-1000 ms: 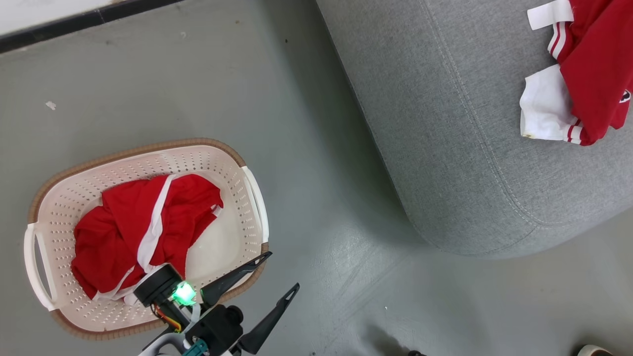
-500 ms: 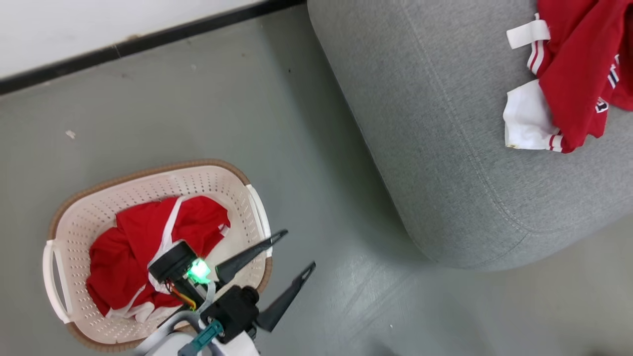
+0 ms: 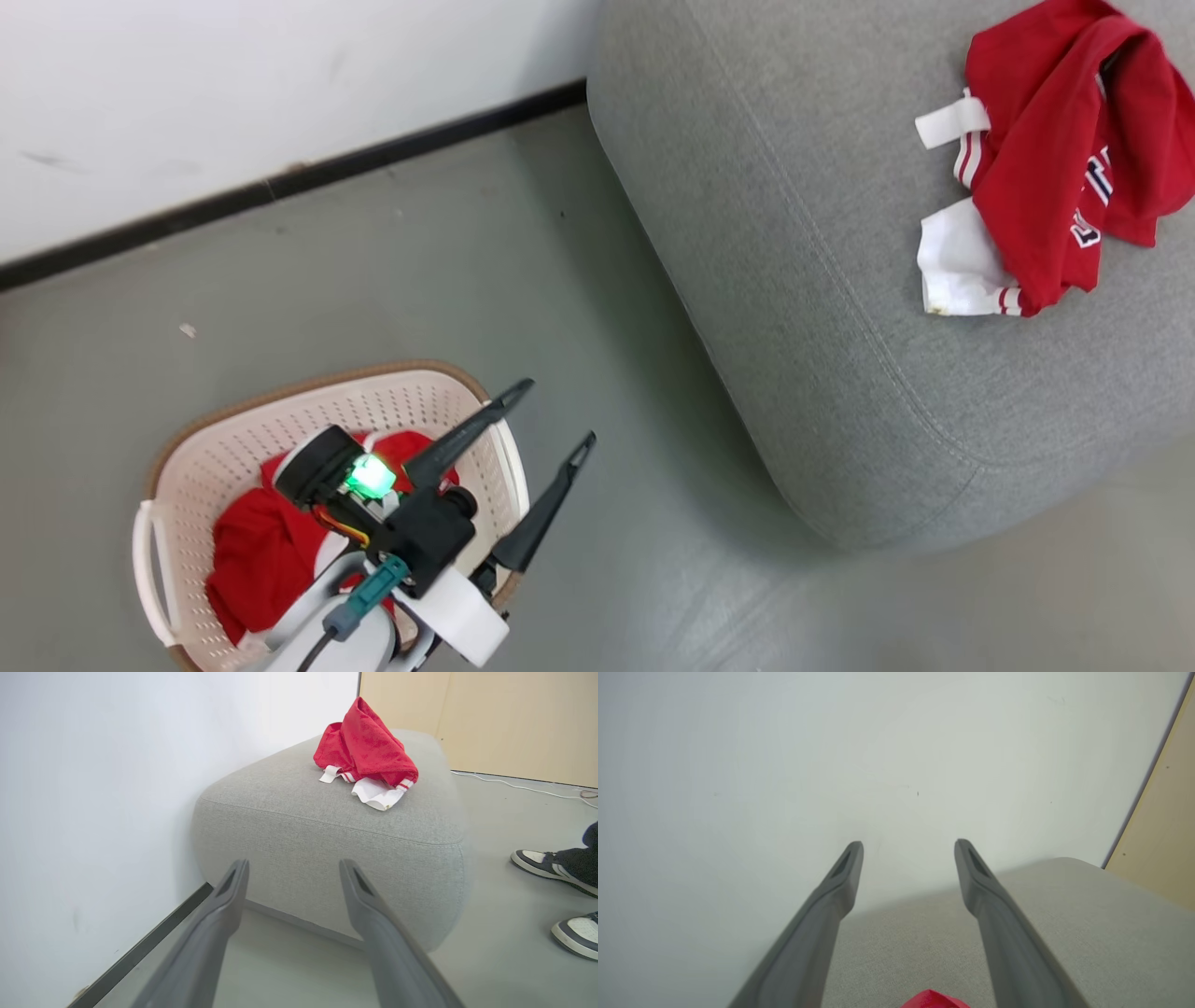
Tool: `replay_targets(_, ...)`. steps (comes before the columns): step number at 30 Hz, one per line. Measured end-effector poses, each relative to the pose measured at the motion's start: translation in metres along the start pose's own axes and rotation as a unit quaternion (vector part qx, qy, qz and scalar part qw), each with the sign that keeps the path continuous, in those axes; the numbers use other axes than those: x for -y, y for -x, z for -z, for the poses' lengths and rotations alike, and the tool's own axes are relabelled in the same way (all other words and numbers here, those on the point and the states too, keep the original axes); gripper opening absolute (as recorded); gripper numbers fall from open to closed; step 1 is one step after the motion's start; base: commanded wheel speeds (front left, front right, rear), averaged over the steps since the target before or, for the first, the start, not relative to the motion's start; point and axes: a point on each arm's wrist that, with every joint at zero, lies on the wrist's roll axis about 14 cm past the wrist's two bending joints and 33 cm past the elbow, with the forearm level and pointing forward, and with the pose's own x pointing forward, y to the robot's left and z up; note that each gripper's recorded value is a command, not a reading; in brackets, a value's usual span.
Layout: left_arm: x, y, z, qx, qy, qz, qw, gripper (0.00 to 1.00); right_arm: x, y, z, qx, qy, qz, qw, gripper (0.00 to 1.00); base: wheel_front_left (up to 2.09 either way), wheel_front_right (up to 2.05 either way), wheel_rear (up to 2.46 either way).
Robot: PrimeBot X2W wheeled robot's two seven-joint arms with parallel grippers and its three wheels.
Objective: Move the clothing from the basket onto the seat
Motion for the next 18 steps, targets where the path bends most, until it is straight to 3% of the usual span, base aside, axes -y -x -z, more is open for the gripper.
replay_targets(7, -0.011, 0.007, -0.026, 0.019, -0.019, -0.044, 0.999, 1.0, -0.044, 0.008, -0.055, 0.072, -0.016, -0.057, 0.996, 1.0, 0.0, 0.0, 0.0)
replay_targets(13, -0.024, 0.022, -0.043, 0.036, 0.003, -0.108, 0.993, 1.0, -0.07, 0.034, -0.053, 0.074, -0.021, -0.103, 0.992, 1.0, 0.0, 0.0, 0.0)
replay_targets(18, -0.031, 0.034, -0.053, 0.04, -0.009, -0.133, 0.99, 1.0, -0.083, 0.048, -0.063, 0.091, -0.035, -0.125, 0.987, 1.0, 0.0, 0.0, 0.0)
